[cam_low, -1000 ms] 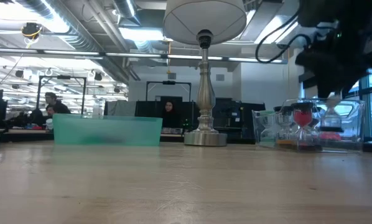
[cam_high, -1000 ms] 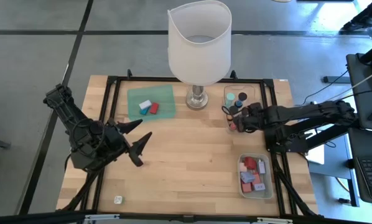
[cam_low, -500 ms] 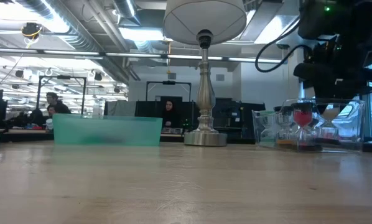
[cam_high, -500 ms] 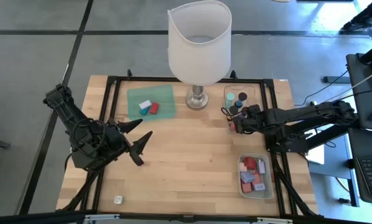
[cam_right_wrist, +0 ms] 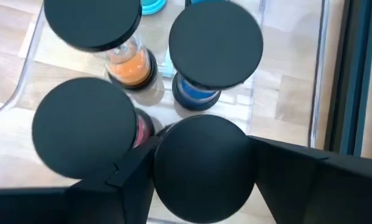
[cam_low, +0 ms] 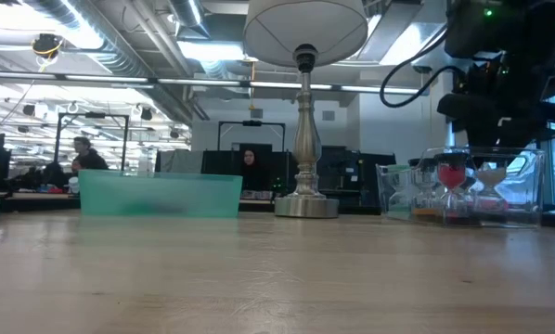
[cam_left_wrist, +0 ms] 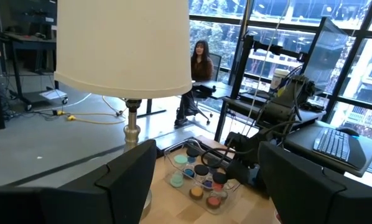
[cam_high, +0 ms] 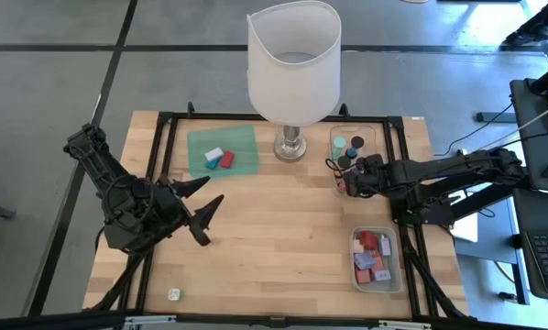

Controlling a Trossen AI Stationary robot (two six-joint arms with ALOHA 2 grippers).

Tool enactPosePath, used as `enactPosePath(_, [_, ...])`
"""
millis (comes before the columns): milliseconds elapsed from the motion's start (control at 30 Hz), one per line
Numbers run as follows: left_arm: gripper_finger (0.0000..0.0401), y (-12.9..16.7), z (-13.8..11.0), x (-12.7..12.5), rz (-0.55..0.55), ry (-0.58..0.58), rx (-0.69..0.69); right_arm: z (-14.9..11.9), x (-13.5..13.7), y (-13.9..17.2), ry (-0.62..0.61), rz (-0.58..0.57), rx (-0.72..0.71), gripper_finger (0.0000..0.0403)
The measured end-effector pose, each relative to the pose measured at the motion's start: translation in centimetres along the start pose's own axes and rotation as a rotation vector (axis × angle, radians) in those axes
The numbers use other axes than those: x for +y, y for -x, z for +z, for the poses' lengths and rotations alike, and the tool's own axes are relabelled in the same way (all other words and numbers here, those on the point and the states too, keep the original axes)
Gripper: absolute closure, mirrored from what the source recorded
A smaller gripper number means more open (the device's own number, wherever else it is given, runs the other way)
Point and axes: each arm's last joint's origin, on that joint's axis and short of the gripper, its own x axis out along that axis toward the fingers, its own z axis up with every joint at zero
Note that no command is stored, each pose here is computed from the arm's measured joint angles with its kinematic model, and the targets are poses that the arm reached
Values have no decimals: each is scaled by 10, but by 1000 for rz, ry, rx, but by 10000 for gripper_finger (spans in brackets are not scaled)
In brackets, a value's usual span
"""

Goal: Pick & Place Office items
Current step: Put the white hourglass into the transparent bin

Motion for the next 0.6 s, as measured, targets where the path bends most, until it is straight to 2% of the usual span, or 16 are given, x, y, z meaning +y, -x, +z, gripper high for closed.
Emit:
enactPosePath(400, [122,0,0,0,0,1,0,-1,3,-4,16,-33,-18,165])
enactPosePath(600, [122,0,0,0,0,14,0,-1,3,-4,70,-26,2,164])
